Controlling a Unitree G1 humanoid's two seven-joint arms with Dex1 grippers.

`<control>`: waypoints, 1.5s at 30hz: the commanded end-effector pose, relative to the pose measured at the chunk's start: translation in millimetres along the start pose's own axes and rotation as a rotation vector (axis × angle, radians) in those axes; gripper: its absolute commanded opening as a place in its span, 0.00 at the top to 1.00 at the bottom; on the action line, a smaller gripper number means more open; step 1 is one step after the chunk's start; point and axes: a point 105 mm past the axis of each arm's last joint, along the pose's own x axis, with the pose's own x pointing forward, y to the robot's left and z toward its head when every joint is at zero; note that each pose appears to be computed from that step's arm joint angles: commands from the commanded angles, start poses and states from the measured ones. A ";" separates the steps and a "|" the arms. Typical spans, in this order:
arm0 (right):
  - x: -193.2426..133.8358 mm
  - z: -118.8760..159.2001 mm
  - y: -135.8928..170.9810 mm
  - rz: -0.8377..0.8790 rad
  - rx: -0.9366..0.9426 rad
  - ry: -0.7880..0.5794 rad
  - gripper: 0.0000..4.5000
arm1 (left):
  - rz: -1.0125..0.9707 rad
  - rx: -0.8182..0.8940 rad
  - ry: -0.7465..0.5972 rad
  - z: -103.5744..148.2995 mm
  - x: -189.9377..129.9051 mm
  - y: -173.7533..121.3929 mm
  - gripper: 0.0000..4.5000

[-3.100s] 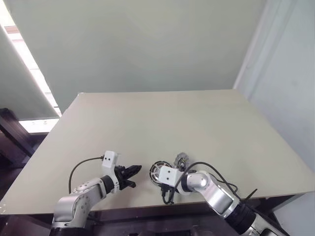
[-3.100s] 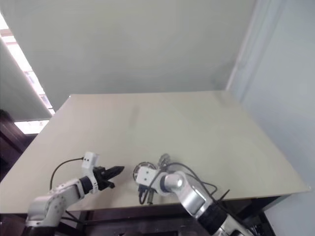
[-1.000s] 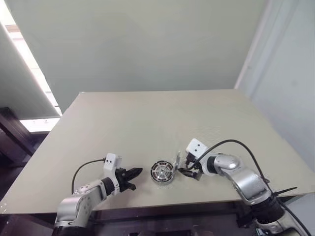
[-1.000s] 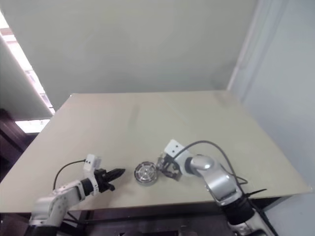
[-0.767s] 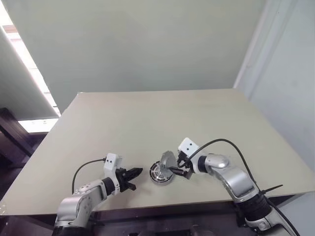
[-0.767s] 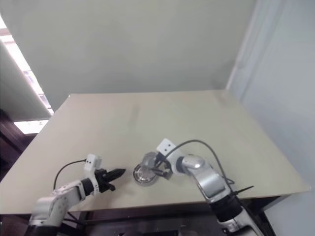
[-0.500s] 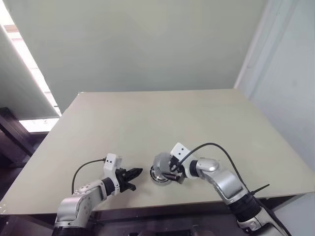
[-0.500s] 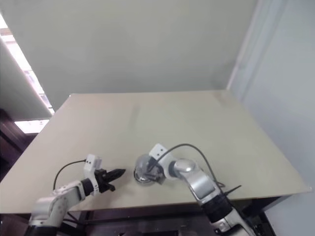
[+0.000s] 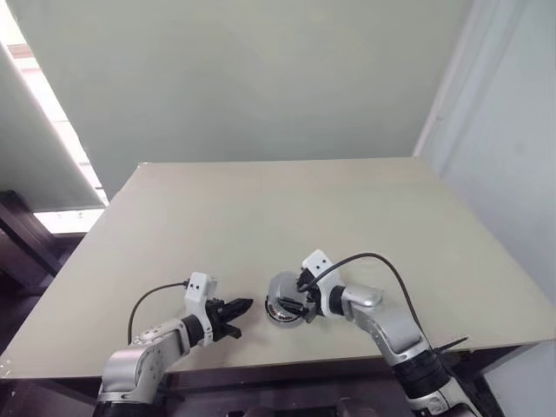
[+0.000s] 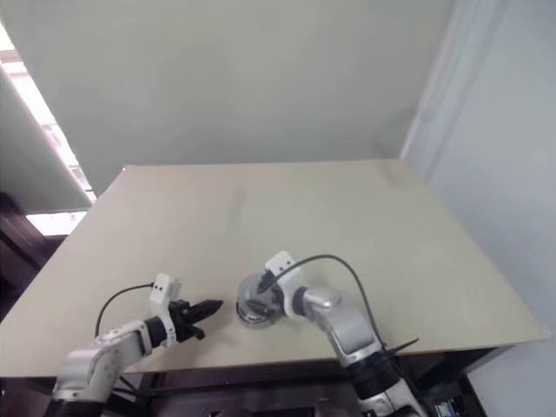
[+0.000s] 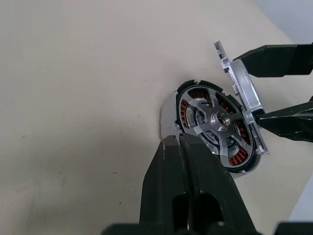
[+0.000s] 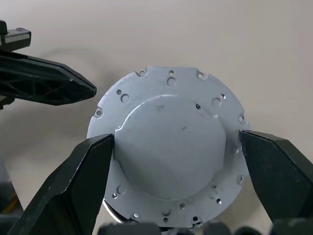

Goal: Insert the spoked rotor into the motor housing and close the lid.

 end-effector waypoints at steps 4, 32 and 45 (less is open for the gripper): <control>0.1 6.1 2.9 -0.012 -0.005 -0.038 0.09 | -0.019 0.053 -0.032 14.3 0.6 -5.8 1.00; 8.3 -21.2 7.7 0.028 -0.204 0.326 0.29 | -0.022 0.057 -0.032 13.3 1.2 -5.6 1.00; 2.2 -37.5 8.6 0.033 -0.256 0.478 0.29 | -0.026 0.048 -0.032 8.9 2.2 -7.4 1.00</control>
